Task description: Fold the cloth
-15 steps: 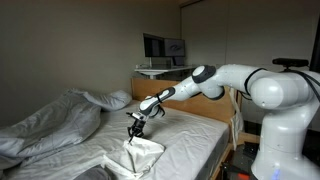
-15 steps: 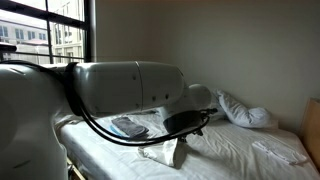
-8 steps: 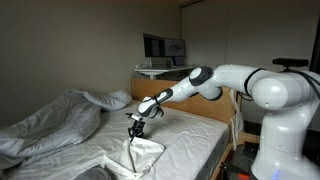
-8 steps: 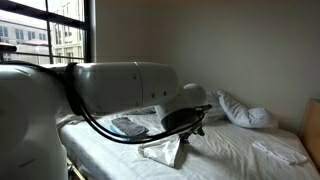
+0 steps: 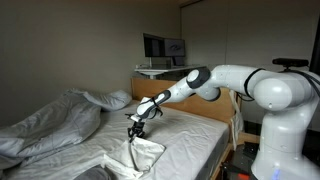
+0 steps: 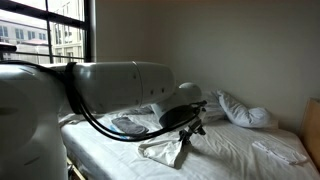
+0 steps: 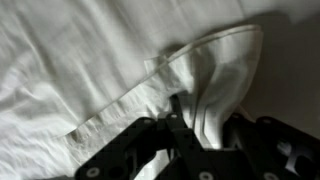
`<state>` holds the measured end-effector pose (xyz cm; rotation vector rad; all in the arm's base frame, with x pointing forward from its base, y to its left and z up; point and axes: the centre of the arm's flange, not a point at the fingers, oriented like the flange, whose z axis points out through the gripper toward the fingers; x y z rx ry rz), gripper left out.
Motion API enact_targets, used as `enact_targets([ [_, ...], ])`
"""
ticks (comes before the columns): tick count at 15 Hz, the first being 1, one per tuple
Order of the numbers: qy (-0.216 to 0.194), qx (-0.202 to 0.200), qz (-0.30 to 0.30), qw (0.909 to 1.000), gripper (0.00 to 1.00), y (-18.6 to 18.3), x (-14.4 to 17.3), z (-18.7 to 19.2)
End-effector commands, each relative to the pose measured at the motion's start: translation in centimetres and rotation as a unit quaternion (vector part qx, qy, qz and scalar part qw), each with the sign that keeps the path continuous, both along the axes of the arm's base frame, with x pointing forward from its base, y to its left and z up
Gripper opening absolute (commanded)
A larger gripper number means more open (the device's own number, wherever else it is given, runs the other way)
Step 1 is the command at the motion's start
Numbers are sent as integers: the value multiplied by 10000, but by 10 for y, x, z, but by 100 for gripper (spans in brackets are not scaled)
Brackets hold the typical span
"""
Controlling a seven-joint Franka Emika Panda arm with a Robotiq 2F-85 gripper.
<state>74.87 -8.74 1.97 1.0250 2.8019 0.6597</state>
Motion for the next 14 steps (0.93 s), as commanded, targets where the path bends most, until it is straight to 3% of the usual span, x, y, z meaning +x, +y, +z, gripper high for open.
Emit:
enact_targets([
  [1, -112, -47, -15, 9999, 65, 6, 12, -5],
  [6, -388, -245, -4, 9989, 97, 14, 23, 9],
  [14, -1491, -499, -441, 9866, 100, 23, 50, 64],
])
